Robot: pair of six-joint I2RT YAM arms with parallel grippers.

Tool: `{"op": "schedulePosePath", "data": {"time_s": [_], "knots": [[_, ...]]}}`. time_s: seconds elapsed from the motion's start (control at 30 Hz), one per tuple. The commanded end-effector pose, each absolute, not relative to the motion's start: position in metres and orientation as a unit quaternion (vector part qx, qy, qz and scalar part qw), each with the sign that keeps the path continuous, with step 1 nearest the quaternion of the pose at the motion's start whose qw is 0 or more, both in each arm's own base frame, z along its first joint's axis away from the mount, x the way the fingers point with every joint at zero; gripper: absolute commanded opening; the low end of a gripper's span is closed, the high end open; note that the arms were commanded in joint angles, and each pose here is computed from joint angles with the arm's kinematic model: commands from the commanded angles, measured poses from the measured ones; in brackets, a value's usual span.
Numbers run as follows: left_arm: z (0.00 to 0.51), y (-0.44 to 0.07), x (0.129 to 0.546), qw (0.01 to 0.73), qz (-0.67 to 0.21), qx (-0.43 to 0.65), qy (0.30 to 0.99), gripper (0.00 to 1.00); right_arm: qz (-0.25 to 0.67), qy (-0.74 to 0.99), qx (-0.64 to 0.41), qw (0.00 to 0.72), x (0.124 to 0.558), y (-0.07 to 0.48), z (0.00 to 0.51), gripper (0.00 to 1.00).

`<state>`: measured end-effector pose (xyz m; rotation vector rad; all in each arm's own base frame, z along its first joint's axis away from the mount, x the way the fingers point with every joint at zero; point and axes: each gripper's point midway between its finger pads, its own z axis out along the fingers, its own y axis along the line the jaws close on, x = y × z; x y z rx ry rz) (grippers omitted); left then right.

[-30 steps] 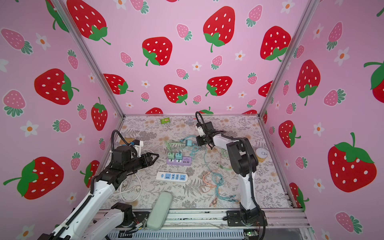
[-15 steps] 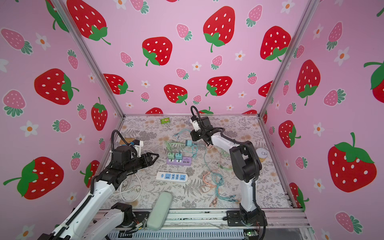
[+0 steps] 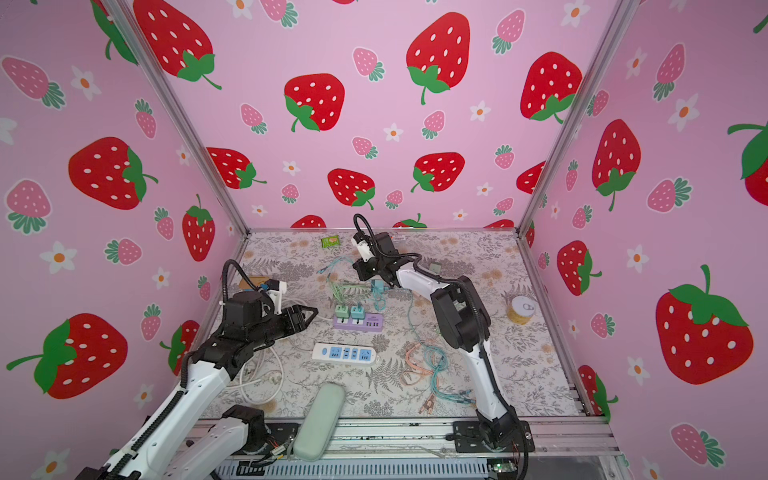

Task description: Insert the plug

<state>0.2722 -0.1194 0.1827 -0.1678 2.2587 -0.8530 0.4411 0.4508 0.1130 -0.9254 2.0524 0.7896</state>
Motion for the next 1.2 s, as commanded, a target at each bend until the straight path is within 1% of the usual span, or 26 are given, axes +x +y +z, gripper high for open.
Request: {"op": "schedulePosePath", "data": {"time_s": [0.0, 0.23, 0.3, 0.33, 0.53, 0.63, 0.77, 0.83, 0.87, 0.93, 1.0, 1.07, 1.17], "knots": [[0.189, -0.117, 0.275, 0.370, -0.324, -0.061, 0.869, 0.60, 0.317, 0.782, -0.392, 0.367, 0.438, 0.464, 0.112, 0.01], [0.188, -0.117, 0.276, 0.369, -0.325, -0.063, 0.868, 0.60, 0.322, 0.766, -0.414, 0.371, 0.447, 0.481, 0.107, 0.02], [0.187, -0.116, 0.276, 0.368, -0.324, -0.064, 0.869, 0.60, 0.315, 0.769, -0.414, 0.371, 0.451, 0.482, 0.104, 0.04], [0.186, -0.116, 0.277, 0.368, -0.324, -0.064, 0.869, 0.60, 0.310, 0.770, -0.413, 0.374, 0.454, 0.482, 0.103, 0.07], [0.183, -0.117, 0.279, 0.364, -0.323, -0.065, 0.871, 0.60, 0.288, 0.777, -0.418, 0.371, 0.457, 0.473, 0.101, 0.29], [0.182, -0.117, 0.279, 0.362, -0.324, -0.066, 0.871, 0.60, 0.285, 0.775, -0.418, 0.377, 0.456, 0.462, 0.115, 0.38], [0.183, -0.117, 0.280, 0.363, -0.325, -0.066, 0.871, 0.60, 0.272, 0.772, -0.420, 0.393, 0.457, 0.437, 0.138, 0.48], [0.182, -0.118, 0.280, 0.363, -0.324, -0.065, 0.871, 0.60, 0.261, 0.772, -0.419, 0.401, 0.458, 0.419, 0.145, 0.51], [0.182, -0.117, 0.281, 0.362, -0.324, -0.065, 0.871, 0.60, 0.256, 0.772, -0.416, 0.406, 0.458, 0.409, 0.149, 0.57], [0.181, -0.117, 0.281, 0.363, -0.323, -0.065, 0.872, 0.60, 0.249, 0.774, -0.413, 0.411, 0.459, 0.389, 0.153, 0.62], [0.180, -0.117, 0.283, 0.362, -0.322, -0.065, 0.873, 0.60, 0.243, 0.775, -0.415, 0.409, 0.457, 0.371, 0.151, 0.67], [0.178, -0.118, 0.284, 0.358, -0.321, -0.065, 0.874, 0.60, 0.234, 0.775, -0.435, 0.394, 0.450, 0.356, 0.141, 0.69], [0.176, -0.119, 0.287, 0.354, -0.323, -0.065, 0.875, 0.60, 0.232, 0.758, -0.495, 0.356, 0.426, 0.348, 0.121, 0.71]]}}
